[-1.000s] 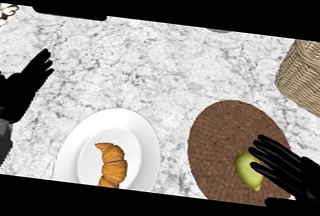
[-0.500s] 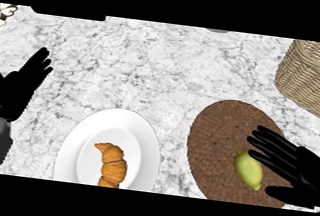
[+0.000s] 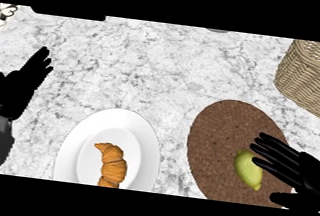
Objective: Pick the lemon from the placemat and place it in the basket
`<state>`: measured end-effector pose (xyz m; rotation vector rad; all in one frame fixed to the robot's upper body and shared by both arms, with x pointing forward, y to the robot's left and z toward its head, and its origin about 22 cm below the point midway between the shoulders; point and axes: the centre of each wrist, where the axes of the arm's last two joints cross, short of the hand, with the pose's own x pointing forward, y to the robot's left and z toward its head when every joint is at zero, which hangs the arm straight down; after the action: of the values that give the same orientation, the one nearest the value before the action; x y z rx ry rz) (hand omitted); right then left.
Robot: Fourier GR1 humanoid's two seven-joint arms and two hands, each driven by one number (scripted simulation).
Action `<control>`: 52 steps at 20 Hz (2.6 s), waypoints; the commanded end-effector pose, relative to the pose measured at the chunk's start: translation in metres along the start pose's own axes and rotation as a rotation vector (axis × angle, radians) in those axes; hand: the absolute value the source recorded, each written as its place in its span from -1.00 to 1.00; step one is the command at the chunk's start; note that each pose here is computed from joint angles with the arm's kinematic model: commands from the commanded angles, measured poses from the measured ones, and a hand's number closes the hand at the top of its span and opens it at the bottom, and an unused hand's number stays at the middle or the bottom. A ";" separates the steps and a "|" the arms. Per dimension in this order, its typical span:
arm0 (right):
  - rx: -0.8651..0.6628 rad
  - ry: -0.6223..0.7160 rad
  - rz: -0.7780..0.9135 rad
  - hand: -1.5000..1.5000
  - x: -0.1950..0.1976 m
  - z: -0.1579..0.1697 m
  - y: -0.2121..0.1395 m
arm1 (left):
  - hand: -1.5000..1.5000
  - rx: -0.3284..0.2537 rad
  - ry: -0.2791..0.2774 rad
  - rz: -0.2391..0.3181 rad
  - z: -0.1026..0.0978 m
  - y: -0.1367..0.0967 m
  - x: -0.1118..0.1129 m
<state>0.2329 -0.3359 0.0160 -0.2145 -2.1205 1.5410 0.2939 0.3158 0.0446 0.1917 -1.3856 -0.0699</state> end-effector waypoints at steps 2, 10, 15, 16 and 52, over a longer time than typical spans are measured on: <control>0.012 -0.083 0.039 -1.00 0.003 -0.005 0.012 | 0.00 -0.004 0.008 0.001 -0.003 -0.005 0.006; -0.002 -0.021 0.091 -1.00 -0.011 -0.024 0.039 | 0.00 0.002 -0.012 0.001 0.016 -0.003 -0.016; 0.062 -0.072 0.236 1.00 0.004 -0.035 0.038 | 0.00 0.004 0.004 -0.005 0.000 -0.001 -0.007; 0.056 -0.076 0.223 1.00 -0.002 -0.030 0.029 | 0.00 -0.005 -0.012 0.010 0.002 -0.002 -0.009; -0.672 0.912 -0.297 1.00 0.157 -0.210 -0.037 | 0.00 -0.001 0.016 -0.014 0.002 -0.007 -0.015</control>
<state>0.2227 -0.1250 0.1051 -0.6039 -1.6794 0.4934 0.2961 0.3160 0.0372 0.2003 -1.3773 -0.0715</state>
